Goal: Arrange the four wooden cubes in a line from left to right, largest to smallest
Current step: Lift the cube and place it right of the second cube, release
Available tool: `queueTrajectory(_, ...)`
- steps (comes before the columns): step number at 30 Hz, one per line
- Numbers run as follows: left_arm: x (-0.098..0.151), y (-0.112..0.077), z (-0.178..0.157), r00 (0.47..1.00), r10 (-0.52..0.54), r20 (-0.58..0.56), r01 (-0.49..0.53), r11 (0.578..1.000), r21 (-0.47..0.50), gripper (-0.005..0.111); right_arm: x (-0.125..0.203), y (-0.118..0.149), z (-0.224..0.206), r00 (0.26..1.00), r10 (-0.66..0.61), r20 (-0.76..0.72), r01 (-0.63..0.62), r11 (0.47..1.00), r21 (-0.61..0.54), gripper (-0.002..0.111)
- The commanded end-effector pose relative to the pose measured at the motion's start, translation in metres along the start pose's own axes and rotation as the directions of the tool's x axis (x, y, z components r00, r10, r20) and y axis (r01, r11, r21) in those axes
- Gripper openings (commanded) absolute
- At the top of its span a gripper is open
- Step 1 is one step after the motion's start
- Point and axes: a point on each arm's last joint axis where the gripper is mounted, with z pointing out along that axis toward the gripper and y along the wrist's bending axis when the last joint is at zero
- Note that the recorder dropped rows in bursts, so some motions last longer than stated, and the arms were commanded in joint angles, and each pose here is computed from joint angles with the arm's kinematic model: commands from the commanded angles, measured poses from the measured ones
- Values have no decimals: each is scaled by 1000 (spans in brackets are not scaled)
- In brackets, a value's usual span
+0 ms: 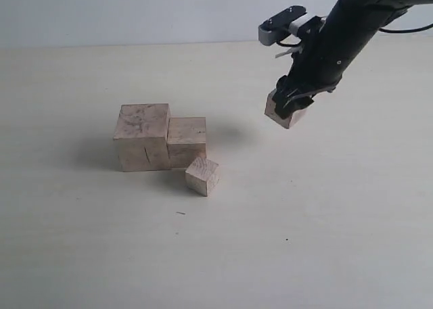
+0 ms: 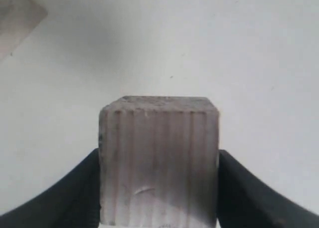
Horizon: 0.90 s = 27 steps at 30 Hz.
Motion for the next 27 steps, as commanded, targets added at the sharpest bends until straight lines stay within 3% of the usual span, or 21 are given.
queueTrajectory(1,0,0,0,1000,1,12,-1,1000,6,0,-13,-11,13,998,-64,-1,64,997,-41,0)
queueTrajectory(4,0,0,0,1000,1,12,-1,1000,6,0,-24,-6,35,965,-263,16,262,949,-174,0)
queueTrajectory(5,0,0,0,1000,1,12,-1,1000,6,0,-26,-2,43,913,-408,22,402,889,-219,0)
queueTrajectory(9,0,0,0,1000,1,12,-1,1000,6,0,-31,13,55,798,-597,79,595,762,-257,0)
queueTrajectory(11,0,0,0,1000,1,12,-1,1000,6,0,-36,23,58,762,-640,97,642,728,-240,0)
queueTrajectory(27,0,0,0,1000,1,12,-1,1000,6,0,-42,45,78,719,-688,95,686,682,-254,0)
